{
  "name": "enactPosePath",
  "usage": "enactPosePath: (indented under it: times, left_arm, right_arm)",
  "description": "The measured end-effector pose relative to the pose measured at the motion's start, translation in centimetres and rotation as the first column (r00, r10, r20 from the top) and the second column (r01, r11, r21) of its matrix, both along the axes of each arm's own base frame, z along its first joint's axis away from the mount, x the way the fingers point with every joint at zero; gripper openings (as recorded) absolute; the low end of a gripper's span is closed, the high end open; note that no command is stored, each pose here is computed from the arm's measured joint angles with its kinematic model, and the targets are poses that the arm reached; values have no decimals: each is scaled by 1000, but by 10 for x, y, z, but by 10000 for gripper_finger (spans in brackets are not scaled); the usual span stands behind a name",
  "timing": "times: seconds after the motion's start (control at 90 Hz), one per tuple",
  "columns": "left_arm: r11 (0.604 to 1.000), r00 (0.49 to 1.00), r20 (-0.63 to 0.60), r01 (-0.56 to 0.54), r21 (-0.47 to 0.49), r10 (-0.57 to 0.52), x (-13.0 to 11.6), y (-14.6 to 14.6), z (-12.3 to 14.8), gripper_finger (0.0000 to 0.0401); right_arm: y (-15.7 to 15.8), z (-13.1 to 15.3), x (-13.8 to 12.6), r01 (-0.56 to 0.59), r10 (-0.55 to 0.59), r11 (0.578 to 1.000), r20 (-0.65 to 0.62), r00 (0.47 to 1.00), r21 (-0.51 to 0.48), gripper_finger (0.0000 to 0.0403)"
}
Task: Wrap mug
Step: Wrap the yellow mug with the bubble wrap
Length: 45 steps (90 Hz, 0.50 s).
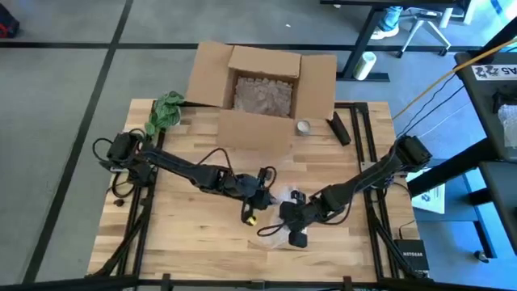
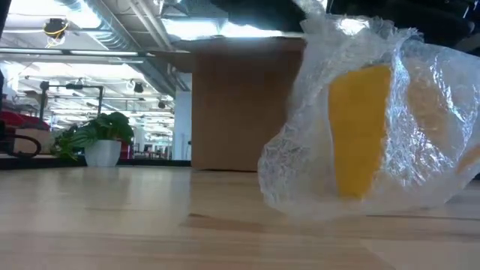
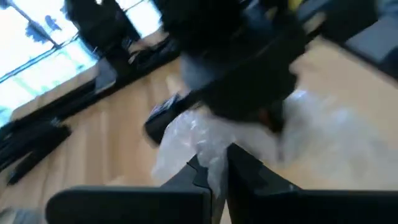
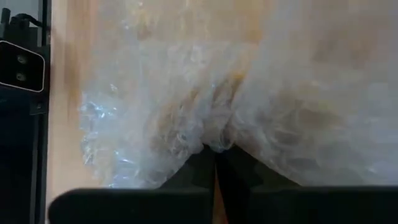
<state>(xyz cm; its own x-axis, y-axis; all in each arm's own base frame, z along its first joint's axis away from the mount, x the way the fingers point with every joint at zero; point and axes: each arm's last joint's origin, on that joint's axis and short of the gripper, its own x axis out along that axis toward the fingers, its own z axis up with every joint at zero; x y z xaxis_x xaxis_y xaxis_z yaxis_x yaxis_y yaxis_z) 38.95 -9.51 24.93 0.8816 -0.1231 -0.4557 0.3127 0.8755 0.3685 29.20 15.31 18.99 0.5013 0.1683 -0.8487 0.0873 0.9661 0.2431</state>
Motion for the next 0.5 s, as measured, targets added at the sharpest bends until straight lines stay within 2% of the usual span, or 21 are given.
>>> enactPosePath:
  times: [0.322,0.5]
  left_arm:
    - [999,999,2,52,-15,-52,-3,-12,0,0]
    - [998,998,1,61,-20,-61,-3,-12,0,0]
  right_arm:
    - [-1,0,0,15,-15,1000,12,1000,-26,2]
    - [-2,6,-3,12,-12,1000,9,1000,-21,22]
